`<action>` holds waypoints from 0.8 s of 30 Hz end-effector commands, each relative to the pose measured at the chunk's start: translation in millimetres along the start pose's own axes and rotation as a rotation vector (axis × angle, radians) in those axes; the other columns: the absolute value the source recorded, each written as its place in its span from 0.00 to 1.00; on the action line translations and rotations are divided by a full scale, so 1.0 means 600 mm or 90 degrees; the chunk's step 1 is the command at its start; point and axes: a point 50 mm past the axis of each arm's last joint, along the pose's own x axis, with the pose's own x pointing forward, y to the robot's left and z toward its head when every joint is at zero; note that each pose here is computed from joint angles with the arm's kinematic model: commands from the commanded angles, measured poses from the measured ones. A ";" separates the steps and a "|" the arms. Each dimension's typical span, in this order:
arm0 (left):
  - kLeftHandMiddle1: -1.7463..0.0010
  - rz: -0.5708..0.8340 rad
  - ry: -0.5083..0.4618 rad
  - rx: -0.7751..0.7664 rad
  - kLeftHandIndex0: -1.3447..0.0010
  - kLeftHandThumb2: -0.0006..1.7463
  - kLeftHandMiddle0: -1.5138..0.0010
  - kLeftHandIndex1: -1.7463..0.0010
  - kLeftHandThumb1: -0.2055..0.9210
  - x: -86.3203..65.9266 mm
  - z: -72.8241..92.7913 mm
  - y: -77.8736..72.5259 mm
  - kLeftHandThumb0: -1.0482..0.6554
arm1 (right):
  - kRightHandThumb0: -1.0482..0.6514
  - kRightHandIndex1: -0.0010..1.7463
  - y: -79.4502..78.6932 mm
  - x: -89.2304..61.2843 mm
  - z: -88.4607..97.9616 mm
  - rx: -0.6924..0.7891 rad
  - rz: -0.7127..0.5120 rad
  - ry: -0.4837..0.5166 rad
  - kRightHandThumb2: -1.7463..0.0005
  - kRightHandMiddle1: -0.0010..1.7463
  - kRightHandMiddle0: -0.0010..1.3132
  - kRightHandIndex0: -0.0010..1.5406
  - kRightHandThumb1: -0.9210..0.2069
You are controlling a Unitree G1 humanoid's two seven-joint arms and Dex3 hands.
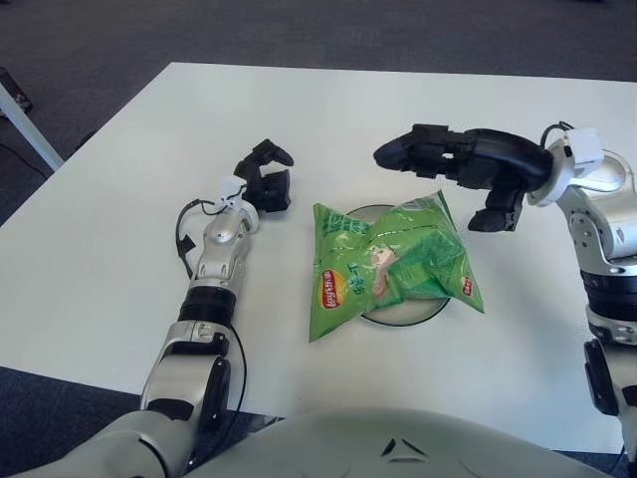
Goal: Put the snack into the plate.
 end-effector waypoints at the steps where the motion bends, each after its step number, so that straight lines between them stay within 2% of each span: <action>1: 0.00 0.005 0.073 -0.015 0.59 0.70 0.24 0.00 0.53 -0.030 -0.050 -0.001 0.35 | 0.09 0.02 -0.012 -0.020 0.005 0.001 -0.012 -0.036 0.66 0.23 0.00 0.02 0.24; 7: 0.00 0.003 0.072 -0.014 0.59 0.70 0.24 0.00 0.53 -0.029 -0.050 0.001 0.35 | 0.09 0.02 -0.022 -0.039 0.005 -0.003 -0.044 -0.016 0.68 0.22 0.00 0.02 0.22; 10: 0.00 0.003 0.071 -0.014 0.59 0.70 0.24 0.00 0.53 -0.029 -0.051 0.001 0.35 | 0.11 0.03 -0.039 -0.061 -0.006 0.009 -0.065 0.021 0.68 0.23 0.00 0.03 0.24; 13: 0.00 0.003 0.071 -0.015 0.59 0.70 0.23 0.00 0.53 -0.029 -0.051 0.001 0.35 | 0.15 0.03 -0.049 -0.072 -0.010 0.017 -0.079 0.051 0.62 0.28 0.00 0.04 0.35; 16: 0.00 0.003 0.070 -0.016 0.59 0.70 0.23 0.00 0.53 -0.029 -0.051 0.000 0.35 | 0.19 0.04 -0.056 -0.105 -0.026 0.021 -0.123 0.102 0.54 0.33 0.00 0.04 0.48; 18: 0.00 0.004 0.070 -0.016 0.59 0.70 0.23 0.00 0.53 -0.029 -0.052 0.000 0.35 | 0.21 0.04 -0.059 -0.110 -0.029 0.021 -0.152 0.133 0.51 0.36 0.00 0.04 0.53; 21: 0.00 0.005 0.070 -0.015 0.59 0.70 0.23 0.00 0.53 -0.029 -0.053 0.000 0.35 | 0.24 0.05 -0.063 -0.110 -0.031 0.021 -0.198 0.170 0.48 0.38 0.00 0.04 0.58; 22: 0.00 0.006 0.071 -0.015 0.59 0.70 0.23 0.00 0.53 -0.028 -0.053 0.000 0.35 | 0.24 0.05 -0.061 -0.119 -0.038 0.030 -0.227 0.180 0.47 0.38 0.00 0.04 0.58; 24: 0.00 0.008 0.072 -0.014 0.59 0.70 0.23 0.00 0.53 -0.028 -0.053 0.000 0.35 | 0.25 0.07 -0.058 -0.134 -0.050 0.046 -0.283 0.195 0.48 0.39 0.00 0.07 0.51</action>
